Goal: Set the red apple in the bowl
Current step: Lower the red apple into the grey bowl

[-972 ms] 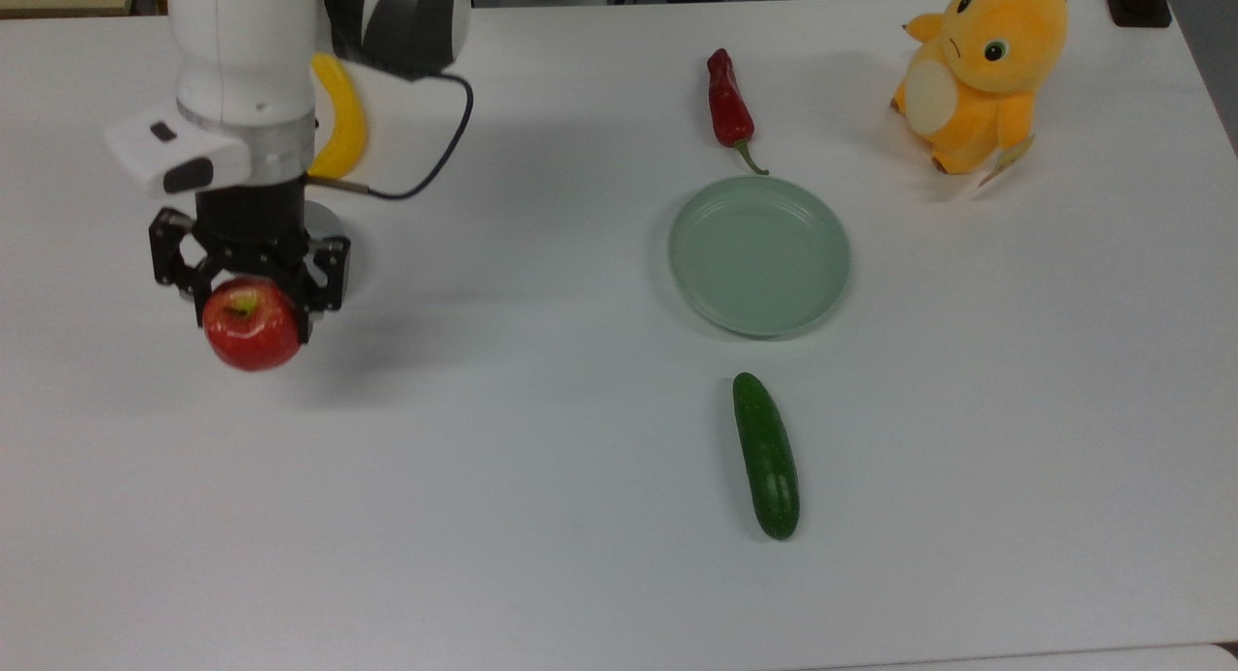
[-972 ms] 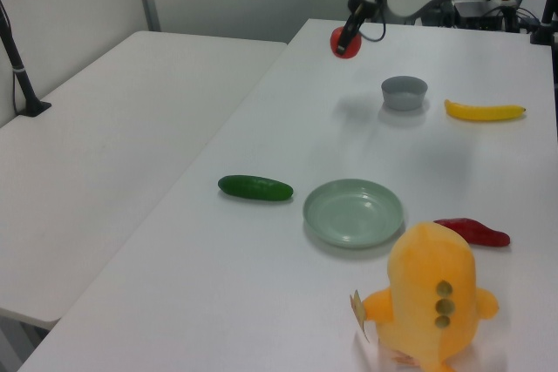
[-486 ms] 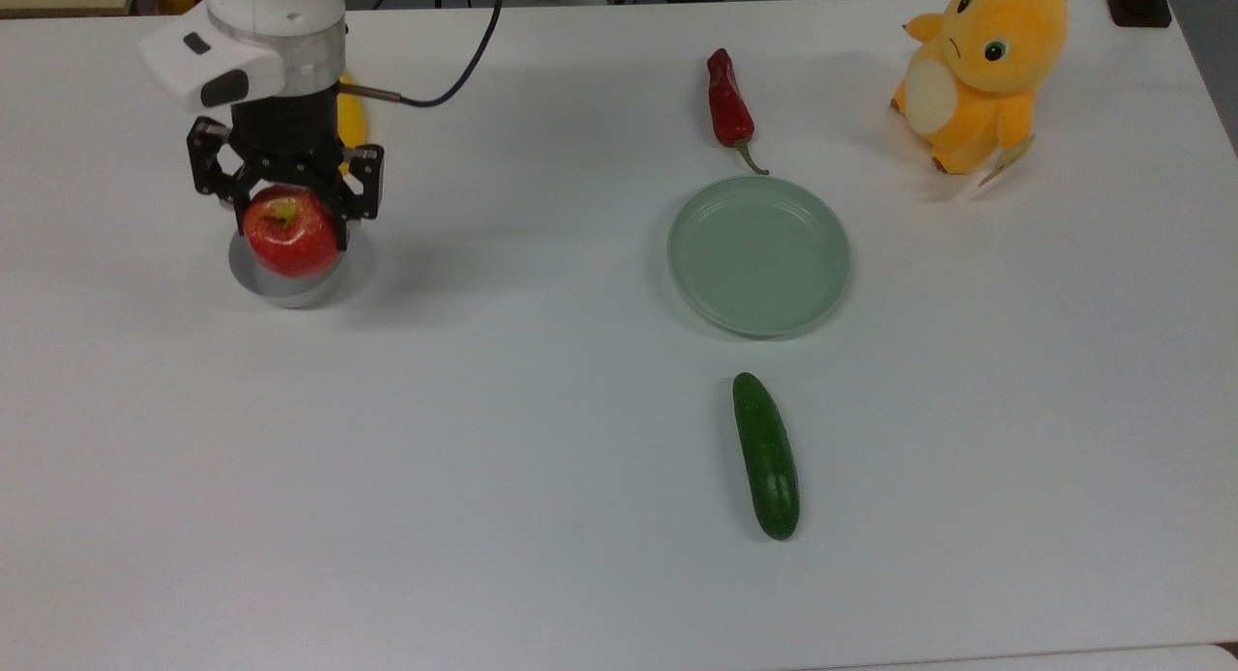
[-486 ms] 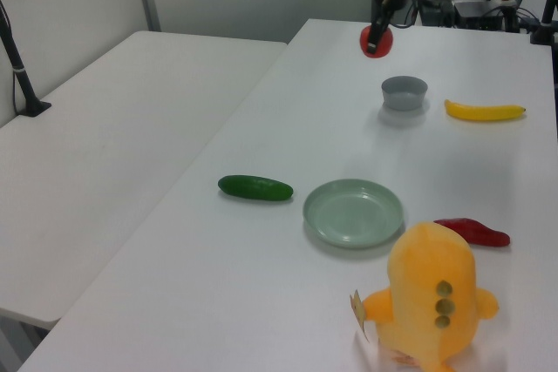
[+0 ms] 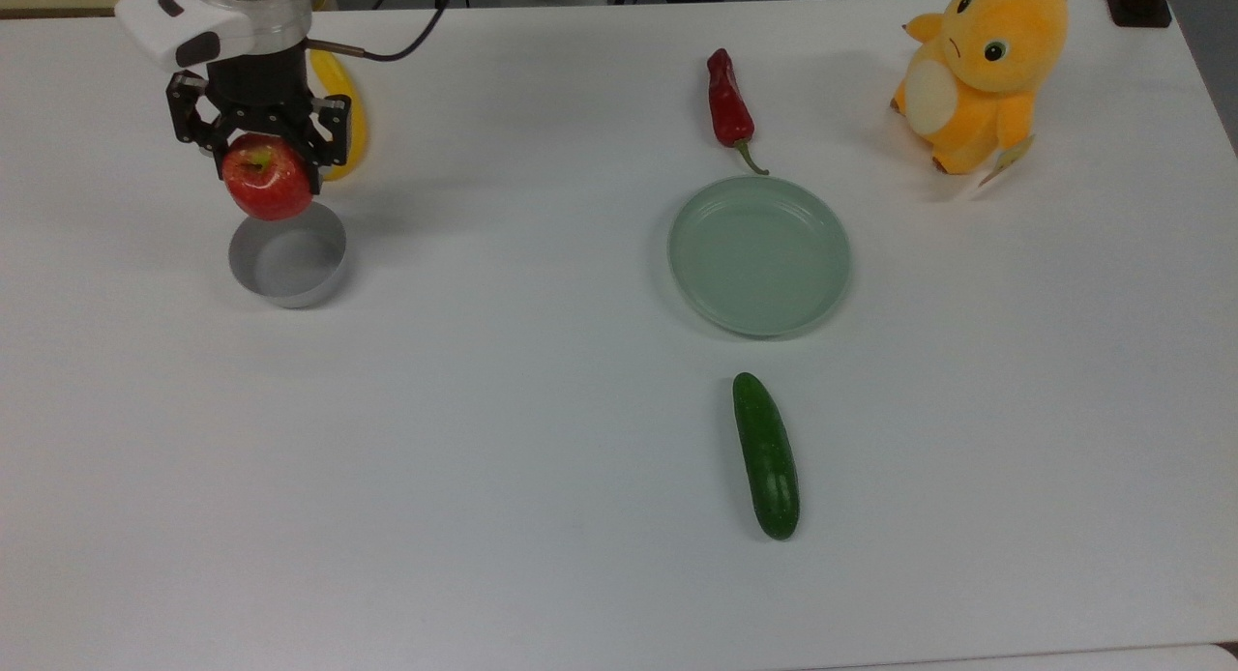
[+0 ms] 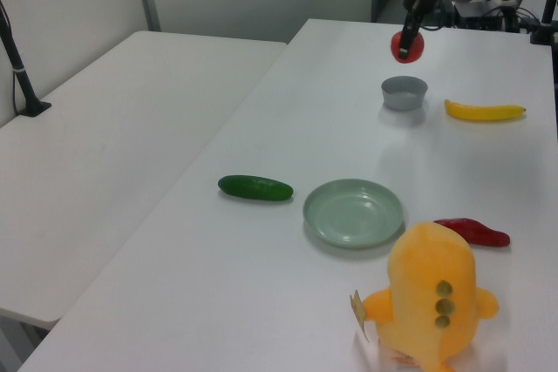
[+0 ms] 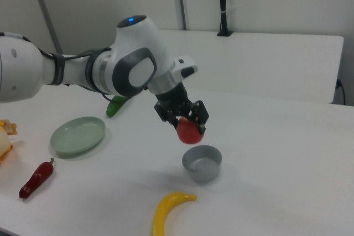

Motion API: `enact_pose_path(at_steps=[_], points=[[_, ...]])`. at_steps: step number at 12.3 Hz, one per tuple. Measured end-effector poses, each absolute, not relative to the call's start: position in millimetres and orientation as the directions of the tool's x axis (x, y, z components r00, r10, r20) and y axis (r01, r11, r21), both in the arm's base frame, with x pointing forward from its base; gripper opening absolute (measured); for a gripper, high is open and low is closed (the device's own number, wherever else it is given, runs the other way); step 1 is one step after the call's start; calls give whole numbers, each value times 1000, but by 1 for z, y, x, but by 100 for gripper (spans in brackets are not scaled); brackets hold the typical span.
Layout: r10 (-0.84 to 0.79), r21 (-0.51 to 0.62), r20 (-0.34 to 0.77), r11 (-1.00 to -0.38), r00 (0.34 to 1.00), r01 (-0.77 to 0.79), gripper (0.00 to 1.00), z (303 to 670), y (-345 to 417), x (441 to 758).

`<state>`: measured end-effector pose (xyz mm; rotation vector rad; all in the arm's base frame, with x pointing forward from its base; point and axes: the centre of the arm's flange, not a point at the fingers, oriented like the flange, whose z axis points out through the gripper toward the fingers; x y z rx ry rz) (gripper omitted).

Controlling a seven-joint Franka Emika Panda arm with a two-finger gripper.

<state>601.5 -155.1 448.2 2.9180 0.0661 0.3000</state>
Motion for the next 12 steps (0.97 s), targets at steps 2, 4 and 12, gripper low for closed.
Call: enact_pose_path(at_steps=[2, 4, 12], points=[[98, 207, 167, -976, 981, 62, 81, 434, -172, 592], [144, 194, 208, -975, 967, 104, 81, 417, -186, 585], [189, 202, 301, -971, 935, 131, 81, 337, -194, 595]])
